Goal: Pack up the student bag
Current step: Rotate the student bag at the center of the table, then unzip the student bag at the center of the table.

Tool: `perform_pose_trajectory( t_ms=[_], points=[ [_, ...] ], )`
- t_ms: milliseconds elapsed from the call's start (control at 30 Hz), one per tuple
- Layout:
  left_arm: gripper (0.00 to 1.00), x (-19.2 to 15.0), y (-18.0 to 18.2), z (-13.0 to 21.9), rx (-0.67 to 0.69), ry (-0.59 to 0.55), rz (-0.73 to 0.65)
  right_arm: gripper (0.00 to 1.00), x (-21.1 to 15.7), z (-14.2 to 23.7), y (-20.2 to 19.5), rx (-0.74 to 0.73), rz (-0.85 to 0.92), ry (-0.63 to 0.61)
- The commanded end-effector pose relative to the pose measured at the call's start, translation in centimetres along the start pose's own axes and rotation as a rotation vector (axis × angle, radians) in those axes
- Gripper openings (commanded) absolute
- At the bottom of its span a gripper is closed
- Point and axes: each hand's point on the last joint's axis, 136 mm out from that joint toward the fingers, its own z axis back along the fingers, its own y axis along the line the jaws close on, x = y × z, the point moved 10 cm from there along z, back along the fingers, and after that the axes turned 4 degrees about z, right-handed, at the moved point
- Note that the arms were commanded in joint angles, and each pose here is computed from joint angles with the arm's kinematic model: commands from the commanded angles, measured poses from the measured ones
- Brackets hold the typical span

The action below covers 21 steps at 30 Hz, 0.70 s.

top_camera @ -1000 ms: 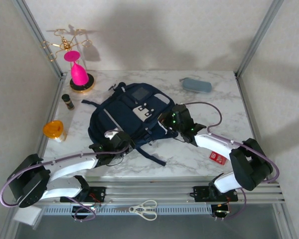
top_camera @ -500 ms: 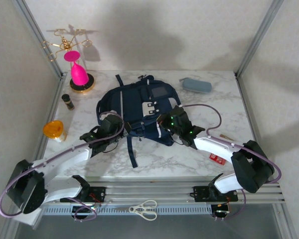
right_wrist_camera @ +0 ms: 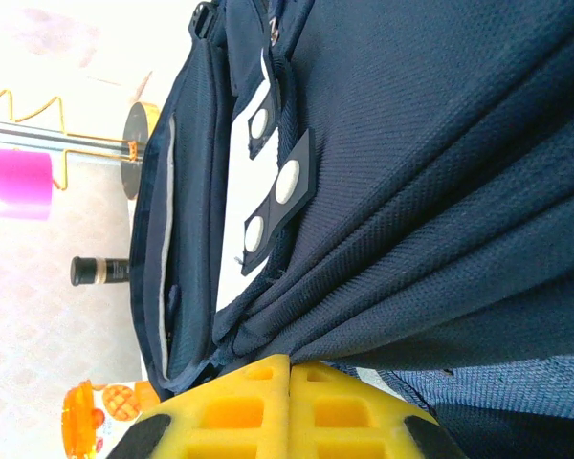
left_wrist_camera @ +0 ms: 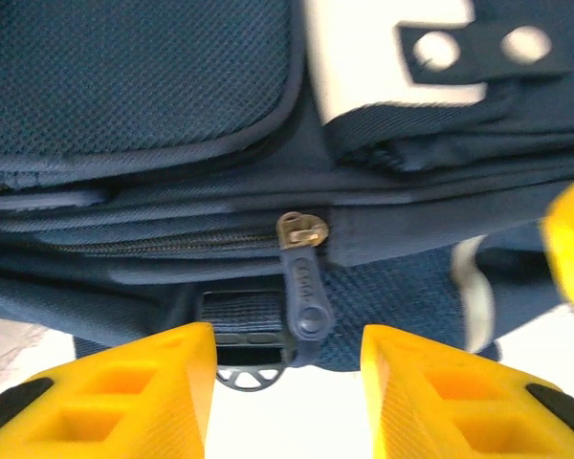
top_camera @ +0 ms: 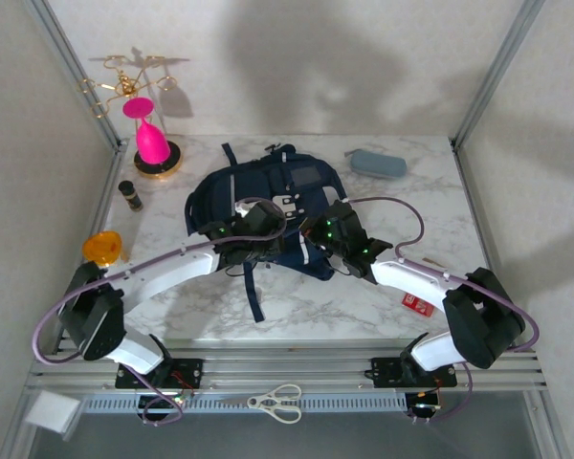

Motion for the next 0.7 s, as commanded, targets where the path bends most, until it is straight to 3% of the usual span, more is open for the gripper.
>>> perform_pose_trajectory(
  t_ms=[0,333,667],
  points=[
    [0.45,0.6,-0.5,0.0,0.078,0.000,-0.106,0.00,1.5,1.1,3.5,0.137,0.021,-0.053],
    [0.43,0.9,-1.8,-3.1,0.135,0.033,-0.177,0.00,1.2,0.7,2.9,0.127,0.019,-0.043],
    [0.31,0.7,-0.9,-4.3,0.131,0.047,-0.132,0.00,1.3,0.7,3.0,0.122,0.027,-0.047]
  ],
)
